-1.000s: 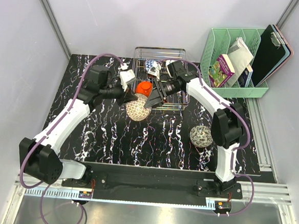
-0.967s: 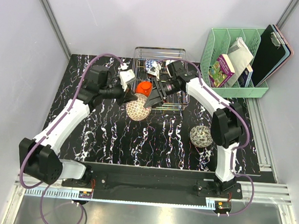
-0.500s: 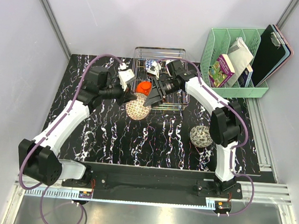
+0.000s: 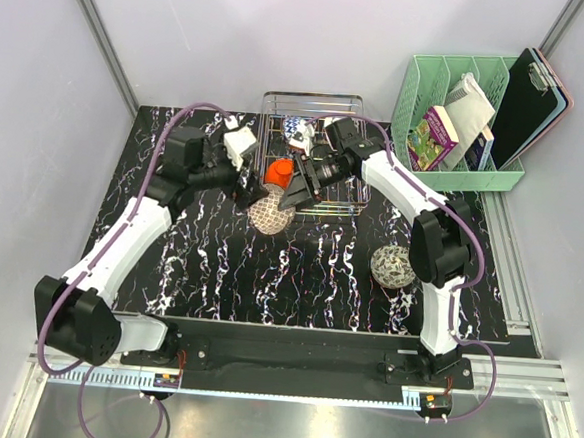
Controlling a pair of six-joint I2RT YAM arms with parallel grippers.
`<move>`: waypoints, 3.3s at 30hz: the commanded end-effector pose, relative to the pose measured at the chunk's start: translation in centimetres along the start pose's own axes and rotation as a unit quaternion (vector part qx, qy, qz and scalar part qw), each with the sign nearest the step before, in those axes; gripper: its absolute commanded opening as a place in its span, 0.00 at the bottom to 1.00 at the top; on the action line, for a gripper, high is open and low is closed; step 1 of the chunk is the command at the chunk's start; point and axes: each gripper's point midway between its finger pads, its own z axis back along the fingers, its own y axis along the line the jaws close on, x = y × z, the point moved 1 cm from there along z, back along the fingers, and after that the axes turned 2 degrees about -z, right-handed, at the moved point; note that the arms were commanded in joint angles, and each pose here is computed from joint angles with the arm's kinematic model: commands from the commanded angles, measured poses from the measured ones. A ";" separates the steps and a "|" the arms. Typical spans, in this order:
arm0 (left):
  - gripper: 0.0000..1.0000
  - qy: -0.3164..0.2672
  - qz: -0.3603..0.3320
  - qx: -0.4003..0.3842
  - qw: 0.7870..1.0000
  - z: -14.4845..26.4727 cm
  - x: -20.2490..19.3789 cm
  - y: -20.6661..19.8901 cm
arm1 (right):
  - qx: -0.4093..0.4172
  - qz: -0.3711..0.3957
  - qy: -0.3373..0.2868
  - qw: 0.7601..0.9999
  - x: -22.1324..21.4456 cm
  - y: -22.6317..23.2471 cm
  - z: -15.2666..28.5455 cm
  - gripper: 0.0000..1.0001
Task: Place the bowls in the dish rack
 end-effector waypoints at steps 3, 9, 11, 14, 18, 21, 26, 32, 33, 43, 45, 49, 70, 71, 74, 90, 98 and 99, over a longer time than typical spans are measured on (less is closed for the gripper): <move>0.99 -0.038 -0.002 0.097 0.995 4.0 2.3 5.0 | -0.203 0.084 -0.090 0.971 4.1 -1.5 4.6 0.00; 0.99 -0.022 0.015 0.115 0.993 5.6 -0.3 6.2 | -0.310 0.131 -0.135 0.932 6.4 -2.1 8.0 0.00; 0.99 -0.018 0.018 0.120 0.992 5.9 -0.9 6.2 | -0.328 0.134 -0.146 0.924 7.1 -1.8 8.8 0.00; 0.99 -0.016 0.027 0.125 0.992 6.4 -1.9 6.5 | -0.322 0.138 -0.152 0.924 7.5 -1.1 9.4 0.00; 0.99 -0.014 0.037 0.123 0.992 6.6 -2.7 6.6 | -0.317 0.137 -0.156 0.925 7.9 -0.9 9.7 0.00; 0.99 -0.014 0.039 0.122 0.992 6.6 -2.9 6.7 | -0.371 0.155 -0.167 0.900 8.9 -1.9 11.3 0.00; 0.99 -0.010 0.043 0.122 0.992 6.6 -3.4 6.6 | -0.501 0.199 -0.177 0.824 10.7 -4.5 15.5 0.00; 0.99 -0.005 0.052 0.115 0.992 6.3 -4.3 6.2 | -0.601 0.208 -0.146 0.758 11.8 -8.6 18.5 0.00; 0.99 -0.004 0.054 0.115 0.992 6.3 -4.4 6.2 | -0.611 0.204 -0.133 0.753 11.7 -9.9 18.4 0.00; 0.99 0.001 0.056 0.114 0.992 6.4 -5.4 5.8 | -0.696 0.199 -0.035 0.689 10.9 -15.7 19.1 0.00; 0.99 0.002 0.059 0.111 0.992 6.3 -5.6 5.8 | -0.706 0.199 -0.025 0.679 10.9 -16.3 19.1 0.00; 0.99 0.003 0.062 0.107 0.992 6.1 -5.8 5.6 | -0.723 0.213 0.002 0.658 11.1 -17.0 19.1 0.00; 0.99 -0.004 0.063 0.113 0.992 7.3 -6.0 6.1 | -0.694 0.264 0.129 0.657 8.0 -21.5 11.2 0.29; 0.99 -0.006 0.061 0.112 0.992 7.4 -5.9 6.1 | -0.692 0.264 0.132 0.659 7.8 -21.6 10.9 0.33; 0.99 -0.007 0.062 0.112 0.992 7.5 -6.0 6.1 | -0.682 0.263 0.144 0.667 7.0 -21.9 10.1 0.47; 0.99 -0.012 0.062 0.112 0.992 8.3 -6.2 6.1 | -0.665 0.248 0.184 0.680 4.3 -24.3 8.2 0.90; 0.99 -0.014 0.063 0.110 0.992 8.5 -6.2 6.2 | -0.656 0.237 0.190 0.691 3.3 -25.2 7.6 0.98; 0.99 -0.012 0.065 0.110 0.992 8.5 -6.3 6.2 | -0.656 0.236 0.190 0.691 3.3 -25.1 7.6 0.99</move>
